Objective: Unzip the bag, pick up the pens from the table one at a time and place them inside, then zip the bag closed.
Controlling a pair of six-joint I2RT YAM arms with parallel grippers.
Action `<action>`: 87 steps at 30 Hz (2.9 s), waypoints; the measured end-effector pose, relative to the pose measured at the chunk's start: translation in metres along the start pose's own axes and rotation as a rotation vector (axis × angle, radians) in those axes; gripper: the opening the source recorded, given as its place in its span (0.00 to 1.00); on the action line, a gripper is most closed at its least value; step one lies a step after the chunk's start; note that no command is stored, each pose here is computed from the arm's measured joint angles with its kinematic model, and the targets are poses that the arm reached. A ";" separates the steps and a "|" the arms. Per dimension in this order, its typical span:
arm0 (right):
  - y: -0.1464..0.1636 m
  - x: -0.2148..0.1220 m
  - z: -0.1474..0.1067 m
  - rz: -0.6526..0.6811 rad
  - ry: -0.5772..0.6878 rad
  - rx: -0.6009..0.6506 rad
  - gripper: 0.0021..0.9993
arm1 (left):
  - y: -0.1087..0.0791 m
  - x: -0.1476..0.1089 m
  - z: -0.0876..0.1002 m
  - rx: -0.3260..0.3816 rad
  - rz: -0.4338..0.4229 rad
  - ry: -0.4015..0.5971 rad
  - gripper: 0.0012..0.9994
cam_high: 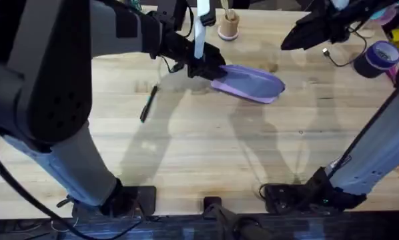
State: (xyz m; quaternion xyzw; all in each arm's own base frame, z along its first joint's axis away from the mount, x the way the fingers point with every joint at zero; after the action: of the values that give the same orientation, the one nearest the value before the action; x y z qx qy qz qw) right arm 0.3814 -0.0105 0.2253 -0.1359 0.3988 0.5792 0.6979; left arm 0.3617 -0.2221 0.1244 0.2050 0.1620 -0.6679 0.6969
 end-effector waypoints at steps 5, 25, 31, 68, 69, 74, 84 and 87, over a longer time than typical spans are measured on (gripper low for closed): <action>0.001 -0.003 -0.008 -0.003 0.068 0.052 0.68 | 0.000 0.000 0.000 0.000 0.001 0.001 0.04; 0.012 -0.050 -0.028 -0.163 0.129 0.333 1.00 | 0.000 0.000 0.000 0.002 0.003 0.002 0.04; 0.052 -0.087 -0.009 -0.295 0.095 0.287 1.00 | 0.000 0.000 0.000 0.002 0.003 0.002 0.04; 0.081 -0.080 -0.105 -0.328 0.025 -0.038 1.00 | 0.001 0.000 0.000 0.002 0.005 0.005 0.04; 0.079 -0.075 -0.105 -0.311 0.011 -0.049 1.00 | 0.000 0.000 0.000 0.002 0.004 0.005 0.04; 0.065 -0.056 -0.109 -0.236 -0.036 -0.107 1.00 | 0.001 0.000 0.000 0.002 0.005 0.005 0.04; 0.050 -0.039 -0.104 -0.202 -0.043 -0.200 1.00 | 0.001 0.000 0.000 0.002 0.005 0.005 0.04; 0.050 -0.036 -0.100 -0.191 -0.042 -0.215 1.00 | 0.001 0.000 0.000 0.003 0.005 0.004 0.04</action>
State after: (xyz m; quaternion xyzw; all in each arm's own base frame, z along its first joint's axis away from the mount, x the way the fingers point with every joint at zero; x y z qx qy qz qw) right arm 0.2949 -0.0863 0.1998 -0.2350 0.3051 0.5521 0.7395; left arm 0.3624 -0.2221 0.1241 0.2077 0.1621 -0.6659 0.6979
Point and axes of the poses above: each hand's point on the last joint's axis, 136 mm out from that joint toward the fingers, its own x axis out along the fingers, its own y axis along the line the jaws close on, z = x × y, the point moved 6 cm from there along -x, back along the fingers, and after that the axes turned 1 degree about x, right-handed, at the moved point
